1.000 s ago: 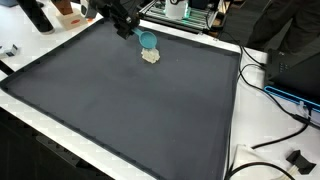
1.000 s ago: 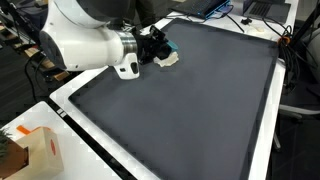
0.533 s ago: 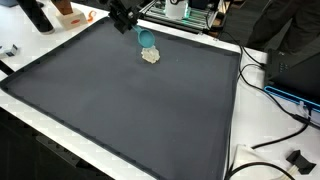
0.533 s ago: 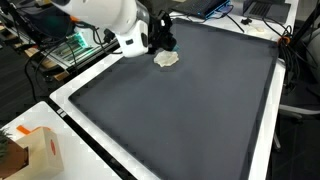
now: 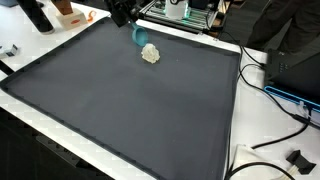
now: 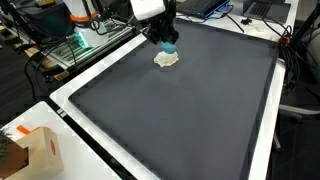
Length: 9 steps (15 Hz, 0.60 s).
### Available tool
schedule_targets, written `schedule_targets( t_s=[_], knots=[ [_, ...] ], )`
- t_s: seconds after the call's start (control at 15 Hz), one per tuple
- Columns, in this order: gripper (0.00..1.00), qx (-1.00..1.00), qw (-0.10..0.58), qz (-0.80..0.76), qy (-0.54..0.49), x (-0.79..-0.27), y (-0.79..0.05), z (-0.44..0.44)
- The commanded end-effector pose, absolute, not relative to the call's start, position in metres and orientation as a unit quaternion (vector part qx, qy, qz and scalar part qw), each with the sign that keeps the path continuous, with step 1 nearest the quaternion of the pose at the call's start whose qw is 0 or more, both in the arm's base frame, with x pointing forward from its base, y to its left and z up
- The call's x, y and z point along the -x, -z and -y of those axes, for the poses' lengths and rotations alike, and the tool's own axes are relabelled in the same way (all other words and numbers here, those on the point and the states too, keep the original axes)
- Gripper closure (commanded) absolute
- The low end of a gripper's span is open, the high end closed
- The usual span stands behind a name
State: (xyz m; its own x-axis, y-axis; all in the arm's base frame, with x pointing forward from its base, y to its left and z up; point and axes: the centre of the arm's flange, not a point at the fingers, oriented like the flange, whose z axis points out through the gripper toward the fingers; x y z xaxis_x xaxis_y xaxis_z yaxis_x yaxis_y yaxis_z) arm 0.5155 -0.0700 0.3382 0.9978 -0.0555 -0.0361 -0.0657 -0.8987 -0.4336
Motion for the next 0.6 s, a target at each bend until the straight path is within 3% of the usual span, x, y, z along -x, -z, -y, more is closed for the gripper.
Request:
schedule_targets(
  t_s=[0.0,0.53],
  knots=[
    [0.75,0.989,0.147,-0.009,0.011,-0.502,-0.349,0.048],
    [0.75,0.996,0.005,0.01,0.085,-0.505,-0.347,0.007]
  ],
)
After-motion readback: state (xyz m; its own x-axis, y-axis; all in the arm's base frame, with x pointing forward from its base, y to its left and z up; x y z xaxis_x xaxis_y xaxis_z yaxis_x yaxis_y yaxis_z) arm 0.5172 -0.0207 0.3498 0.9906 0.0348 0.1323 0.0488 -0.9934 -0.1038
